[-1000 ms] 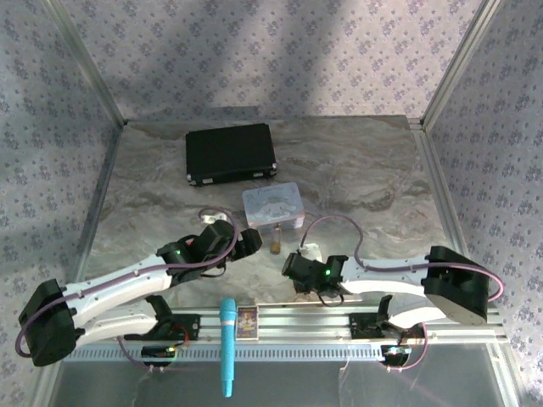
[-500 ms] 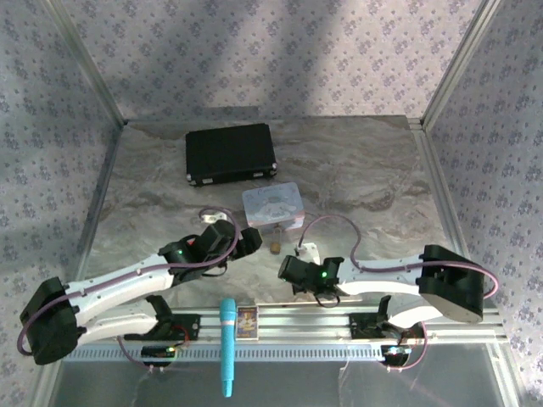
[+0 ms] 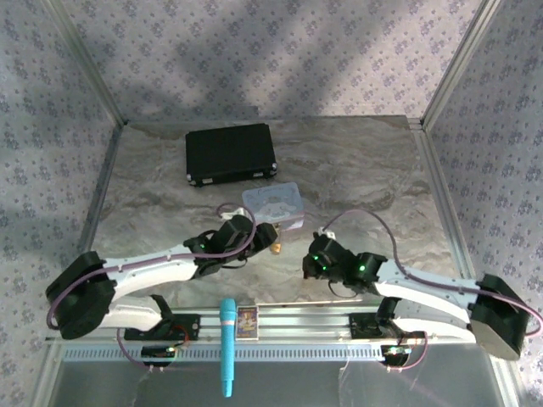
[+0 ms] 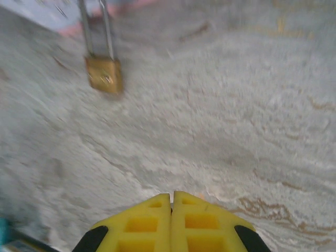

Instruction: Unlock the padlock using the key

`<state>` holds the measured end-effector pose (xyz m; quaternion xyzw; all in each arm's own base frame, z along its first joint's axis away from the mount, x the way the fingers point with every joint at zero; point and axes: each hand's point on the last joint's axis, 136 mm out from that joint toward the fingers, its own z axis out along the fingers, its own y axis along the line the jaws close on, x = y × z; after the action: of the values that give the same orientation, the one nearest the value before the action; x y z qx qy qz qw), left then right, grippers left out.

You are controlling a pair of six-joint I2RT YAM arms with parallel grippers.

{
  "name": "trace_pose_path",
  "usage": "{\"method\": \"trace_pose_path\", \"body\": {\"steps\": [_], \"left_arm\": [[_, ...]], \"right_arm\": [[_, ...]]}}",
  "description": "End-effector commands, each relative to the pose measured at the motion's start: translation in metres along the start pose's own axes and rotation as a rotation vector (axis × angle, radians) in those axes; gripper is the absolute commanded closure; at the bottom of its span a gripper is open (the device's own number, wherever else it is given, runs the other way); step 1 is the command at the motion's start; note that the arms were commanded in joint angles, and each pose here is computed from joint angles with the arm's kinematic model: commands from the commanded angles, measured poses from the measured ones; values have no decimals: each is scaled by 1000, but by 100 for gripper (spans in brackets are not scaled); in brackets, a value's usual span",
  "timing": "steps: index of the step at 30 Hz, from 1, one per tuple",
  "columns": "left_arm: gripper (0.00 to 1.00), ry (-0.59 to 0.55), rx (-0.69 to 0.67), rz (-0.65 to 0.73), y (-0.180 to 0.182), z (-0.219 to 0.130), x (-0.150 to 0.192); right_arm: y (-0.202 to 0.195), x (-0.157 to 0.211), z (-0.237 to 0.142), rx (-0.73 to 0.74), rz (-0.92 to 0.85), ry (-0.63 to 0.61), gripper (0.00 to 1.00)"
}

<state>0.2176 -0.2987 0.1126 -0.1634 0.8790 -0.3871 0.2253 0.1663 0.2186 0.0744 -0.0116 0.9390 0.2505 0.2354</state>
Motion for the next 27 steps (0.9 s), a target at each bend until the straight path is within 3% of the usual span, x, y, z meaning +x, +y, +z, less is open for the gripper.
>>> {"method": "trace_pose_path", "body": {"steps": [1,6,11,20,24,27], "left_arm": [[32,8,165,-166,-41,-1,7],[11,-18,161,-411,-47,-3,8],[10,15,194,-599,-56,5,16],[31,-40,263,-666,-68,0,2],[51,-51,271,-674,-65,-4,-2],[59,-63,265,-666,-61,-8,-6]], "right_arm": [[6,-11,-13,-76,-4,-13,100],[12,-45,-33,-98,-8,-111,100],[35,-82,-41,-179,-14,-213,100],[72,-91,-30,-257,-37,-199,100],[79,-87,-26,-291,-32,-195,100],[82,-82,-22,-300,-36,-179,100]]}}
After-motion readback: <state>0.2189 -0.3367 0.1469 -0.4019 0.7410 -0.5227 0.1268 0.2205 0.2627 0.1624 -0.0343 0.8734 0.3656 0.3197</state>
